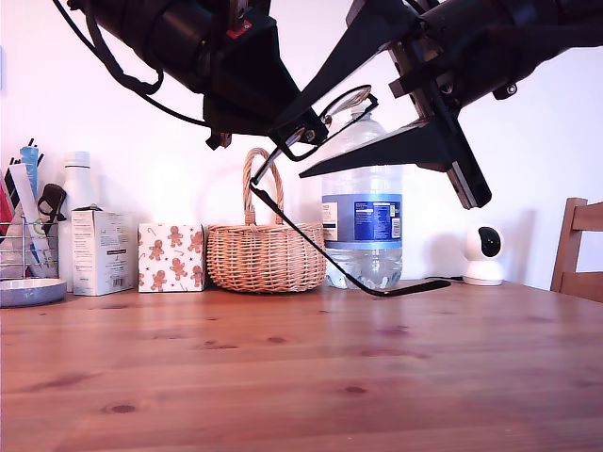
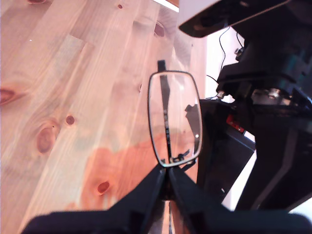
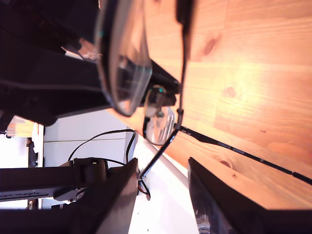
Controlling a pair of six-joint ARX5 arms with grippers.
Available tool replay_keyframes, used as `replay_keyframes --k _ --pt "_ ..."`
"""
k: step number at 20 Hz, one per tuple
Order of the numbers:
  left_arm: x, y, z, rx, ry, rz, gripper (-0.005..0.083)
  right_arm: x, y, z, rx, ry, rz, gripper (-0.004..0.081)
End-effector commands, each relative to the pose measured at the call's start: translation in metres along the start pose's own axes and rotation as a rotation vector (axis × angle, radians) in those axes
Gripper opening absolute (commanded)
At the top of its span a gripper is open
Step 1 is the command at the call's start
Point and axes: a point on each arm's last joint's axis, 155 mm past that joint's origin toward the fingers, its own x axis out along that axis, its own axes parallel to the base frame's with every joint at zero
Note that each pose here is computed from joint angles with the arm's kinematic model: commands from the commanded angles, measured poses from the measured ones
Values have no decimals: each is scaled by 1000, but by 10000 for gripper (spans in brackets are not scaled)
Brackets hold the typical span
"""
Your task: Pick up the glasses and open them, then place them back on the table
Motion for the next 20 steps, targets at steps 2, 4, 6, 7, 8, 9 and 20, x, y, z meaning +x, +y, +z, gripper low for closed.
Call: replay_keyframes --k 2,4,6,7,8,9,20 --pt "-3 -7 6 35 -18 -7 -21 0 5 4 -14 -6 11 266" --pt "-3 -7 7 38 -18 -9 -21 0 5 4 -14 -5 12 258" --pt "-3 -7 7 38 -19 -9 -21 0 5 4 -14 -5 12 248" --pt "-3 -7 7 38 -19 -10 -21 0 5 4 -14 -6 13 239" --pt "-3 -7 7 38 -20 -12 -21 0 5 4 -15 -6 13 239" --pt "-3 -8 7 39 -21 -18 -21 0 6 4 -16 -4 17 239" --pt "-4 -20 12 56 -47 -79 -21 0 15 1 -34 15 59 142"
